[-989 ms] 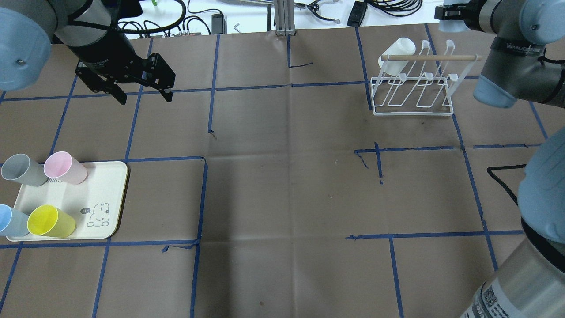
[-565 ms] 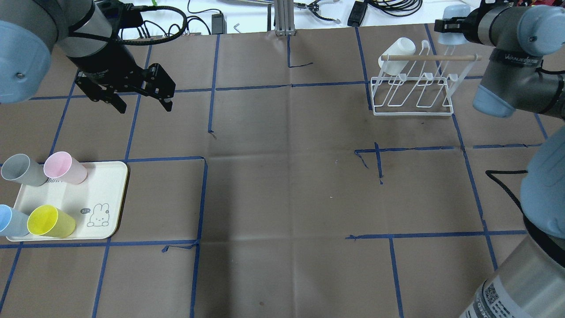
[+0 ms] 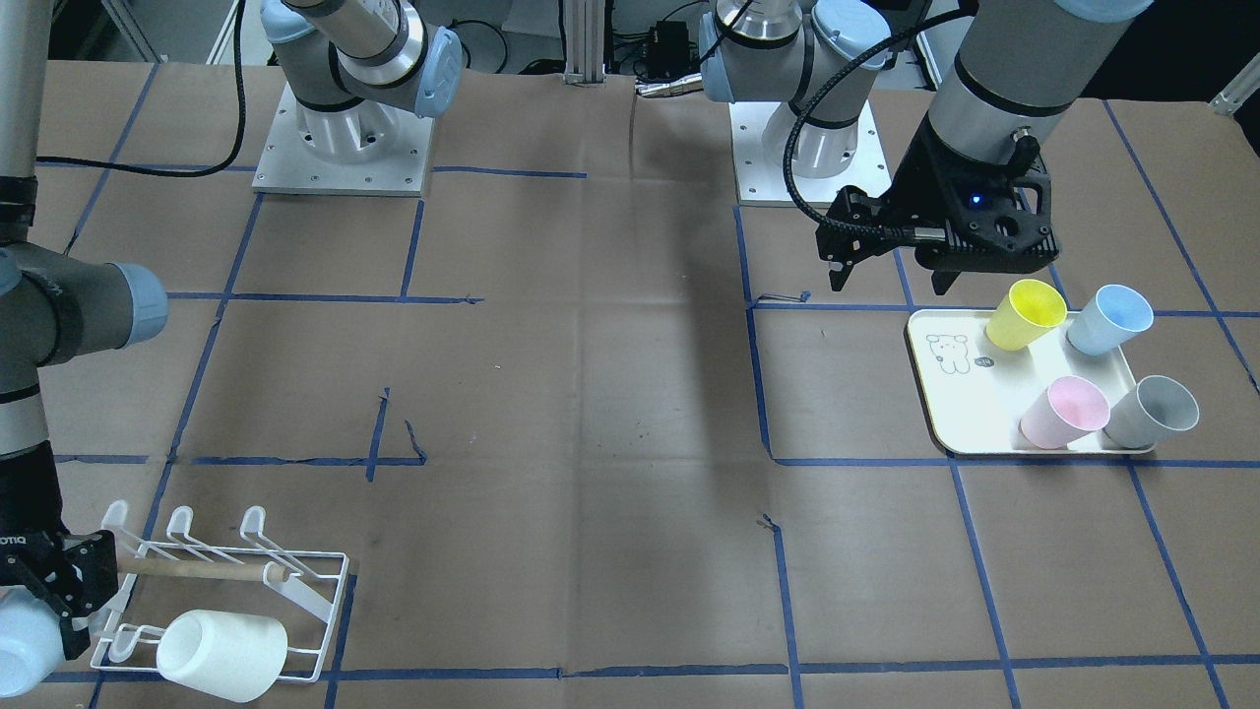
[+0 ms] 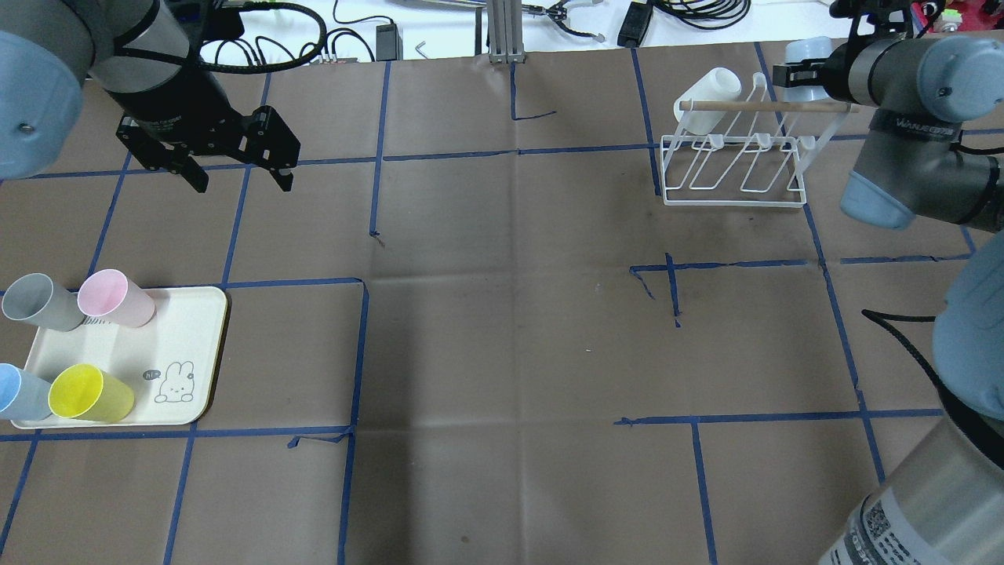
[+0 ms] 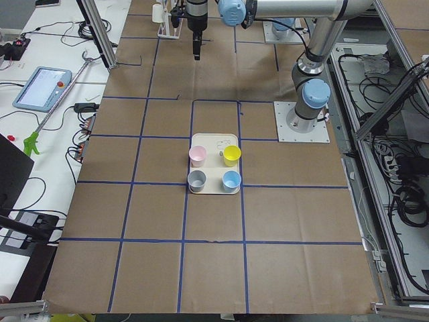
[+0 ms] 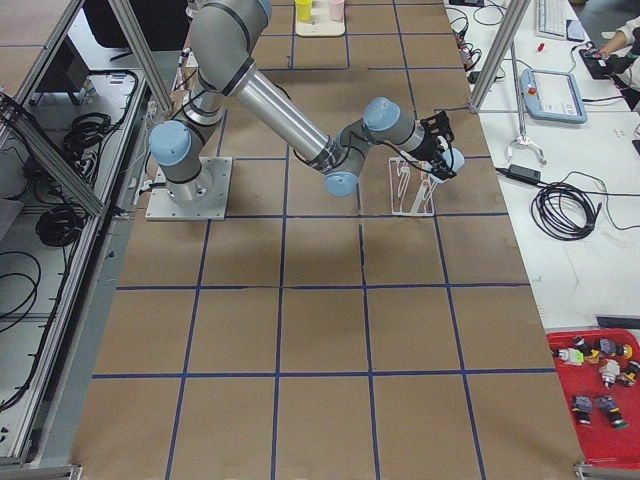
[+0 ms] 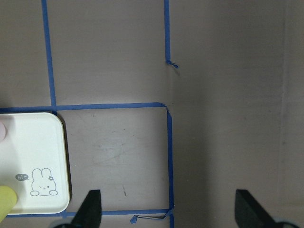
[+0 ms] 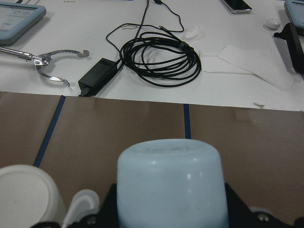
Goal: Transfer IKEA cup to right arm and place on rack
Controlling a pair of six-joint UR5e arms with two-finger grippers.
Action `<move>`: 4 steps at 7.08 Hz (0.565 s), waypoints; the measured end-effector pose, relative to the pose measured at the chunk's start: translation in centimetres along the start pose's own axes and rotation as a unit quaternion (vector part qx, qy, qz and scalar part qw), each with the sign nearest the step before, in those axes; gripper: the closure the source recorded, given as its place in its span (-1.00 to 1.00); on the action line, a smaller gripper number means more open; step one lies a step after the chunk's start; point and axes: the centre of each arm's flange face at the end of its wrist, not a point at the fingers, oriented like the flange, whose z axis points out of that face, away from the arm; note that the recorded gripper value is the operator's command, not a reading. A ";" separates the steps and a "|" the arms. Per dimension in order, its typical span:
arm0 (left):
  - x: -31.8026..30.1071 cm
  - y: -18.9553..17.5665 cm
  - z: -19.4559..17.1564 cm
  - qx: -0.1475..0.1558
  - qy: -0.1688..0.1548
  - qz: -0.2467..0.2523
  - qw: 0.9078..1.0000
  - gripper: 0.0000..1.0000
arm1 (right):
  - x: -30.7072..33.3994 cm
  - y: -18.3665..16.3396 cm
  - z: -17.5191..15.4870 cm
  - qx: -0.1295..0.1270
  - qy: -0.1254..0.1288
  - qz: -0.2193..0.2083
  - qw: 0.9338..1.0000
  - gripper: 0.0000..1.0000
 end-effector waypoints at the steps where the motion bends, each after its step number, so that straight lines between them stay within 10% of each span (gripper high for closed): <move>1: 0.0 0.0 -0.1 0.001 -0.002 0.000 1.000 -0.98 | 0.0 -0.2 -0.1 0.002 0.001 -0.002 1.000 -0.64; 4: 0.2 -0.3 -0.5 0.014 -0.003 0.001 1.000 -0.98 | 0.3 -1.2 -0.3 0.012 0.003 -0.005 1.000 -0.64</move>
